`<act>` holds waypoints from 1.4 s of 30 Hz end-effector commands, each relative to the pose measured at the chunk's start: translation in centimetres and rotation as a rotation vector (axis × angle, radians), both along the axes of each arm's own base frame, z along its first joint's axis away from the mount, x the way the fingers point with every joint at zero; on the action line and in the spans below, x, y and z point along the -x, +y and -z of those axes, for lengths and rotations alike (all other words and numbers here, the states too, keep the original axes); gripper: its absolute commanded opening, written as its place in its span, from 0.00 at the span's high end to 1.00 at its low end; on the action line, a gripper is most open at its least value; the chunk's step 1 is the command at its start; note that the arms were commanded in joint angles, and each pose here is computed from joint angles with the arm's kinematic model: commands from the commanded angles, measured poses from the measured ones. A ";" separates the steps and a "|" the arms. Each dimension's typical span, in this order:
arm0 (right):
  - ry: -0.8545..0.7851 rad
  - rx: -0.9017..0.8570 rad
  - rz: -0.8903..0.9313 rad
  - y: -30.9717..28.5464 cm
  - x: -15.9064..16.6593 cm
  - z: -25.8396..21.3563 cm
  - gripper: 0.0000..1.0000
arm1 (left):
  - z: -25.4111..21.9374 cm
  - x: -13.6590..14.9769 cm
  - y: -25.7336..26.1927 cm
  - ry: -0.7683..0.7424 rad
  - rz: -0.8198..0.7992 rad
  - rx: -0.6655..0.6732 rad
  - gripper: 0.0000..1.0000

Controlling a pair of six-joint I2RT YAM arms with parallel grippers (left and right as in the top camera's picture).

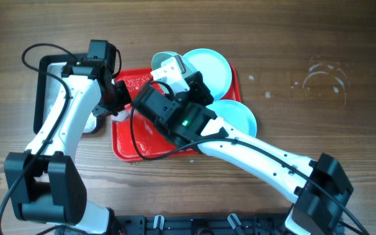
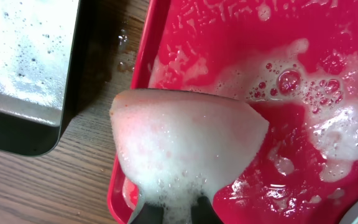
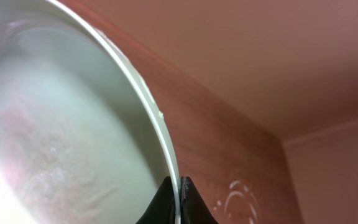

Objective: Clean dirty plates on tray and stack at the side

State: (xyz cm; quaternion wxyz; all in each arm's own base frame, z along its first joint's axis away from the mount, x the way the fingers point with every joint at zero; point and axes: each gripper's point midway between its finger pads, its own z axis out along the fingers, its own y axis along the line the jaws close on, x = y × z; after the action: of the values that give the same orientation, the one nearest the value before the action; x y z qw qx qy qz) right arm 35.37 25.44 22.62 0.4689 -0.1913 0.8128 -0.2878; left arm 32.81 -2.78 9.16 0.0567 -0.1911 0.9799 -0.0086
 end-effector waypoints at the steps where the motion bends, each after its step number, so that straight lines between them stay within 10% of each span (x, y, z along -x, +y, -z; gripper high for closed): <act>1: 0.096 -0.140 0.021 0.0 -0.3 2.7 0.96 | -0.2 -0.4 -0.4 -0.005 0.020 0.019 0.96; 11: 0.006 -0.083 0.084 -1.8 -1.0 0.9 0.95 | -0.3 -0.6 -0.3 -0.014 0.044 0.013 0.96; 22: 0.053 -0.117 -0.020 0.5 -1.6 1.3 0.96 | -6.1 -3.7 12.4 -0.165 -0.050 -0.077 0.96; 42: -0.053 0.067 -0.140 2.7 -3.8 -1.7 0.96 | -6.3 -4.1 12.6 -0.183 -0.053 -0.081 0.96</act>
State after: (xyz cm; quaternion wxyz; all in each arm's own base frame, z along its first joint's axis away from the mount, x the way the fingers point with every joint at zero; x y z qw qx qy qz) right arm 39.12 27.74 24.97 0.5080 -0.2457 0.7775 -0.2777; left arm 36.81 9.85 15.27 0.1527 -0.2232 0.9627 0.0129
